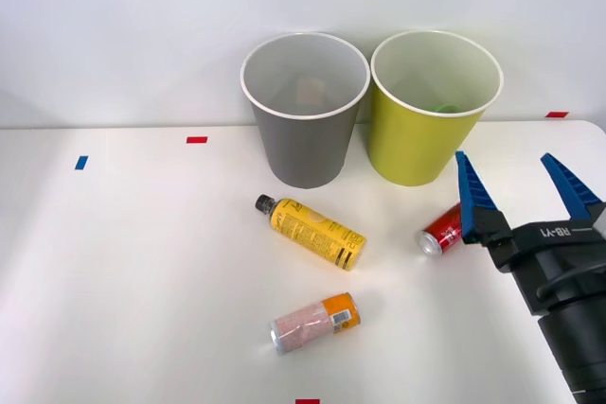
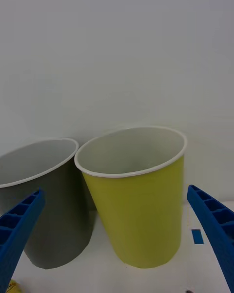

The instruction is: Put cans in the gray bin, plastic bottles in the light green bin

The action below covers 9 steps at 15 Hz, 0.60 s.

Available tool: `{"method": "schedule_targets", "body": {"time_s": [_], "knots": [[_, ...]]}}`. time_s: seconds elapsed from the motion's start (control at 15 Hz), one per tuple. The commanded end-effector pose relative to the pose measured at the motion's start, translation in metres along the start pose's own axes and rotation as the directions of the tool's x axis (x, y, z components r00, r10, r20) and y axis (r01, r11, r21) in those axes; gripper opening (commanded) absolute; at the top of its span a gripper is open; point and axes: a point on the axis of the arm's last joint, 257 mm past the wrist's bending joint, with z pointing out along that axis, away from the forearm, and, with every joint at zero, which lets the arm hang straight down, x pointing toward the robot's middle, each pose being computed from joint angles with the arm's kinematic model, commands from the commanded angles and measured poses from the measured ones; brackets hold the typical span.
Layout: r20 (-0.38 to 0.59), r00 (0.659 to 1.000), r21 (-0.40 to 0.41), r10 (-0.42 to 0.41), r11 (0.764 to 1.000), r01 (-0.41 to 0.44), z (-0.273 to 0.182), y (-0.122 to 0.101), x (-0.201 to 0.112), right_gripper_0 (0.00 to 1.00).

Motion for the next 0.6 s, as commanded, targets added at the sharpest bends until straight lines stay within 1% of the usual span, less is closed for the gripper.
{"method": "schedule_targets", "body": {"time_s": [0.07, 0.33, 0.6], "knots": [[-0.01, 0.999, 0.042, -0.037, 0.998, 0.037, -0.014, -0.013, 0.006, 1.0], [-0.047, 0.996, 0.071, -0.073, 0.995, 0.076, -0.026, -0.021, 0.017, 1.0], [-0.079, 0.996, 0.136, -0.047, 0.989, 0.057, -0.04, -0.034, 0.029, 1.0]]}}
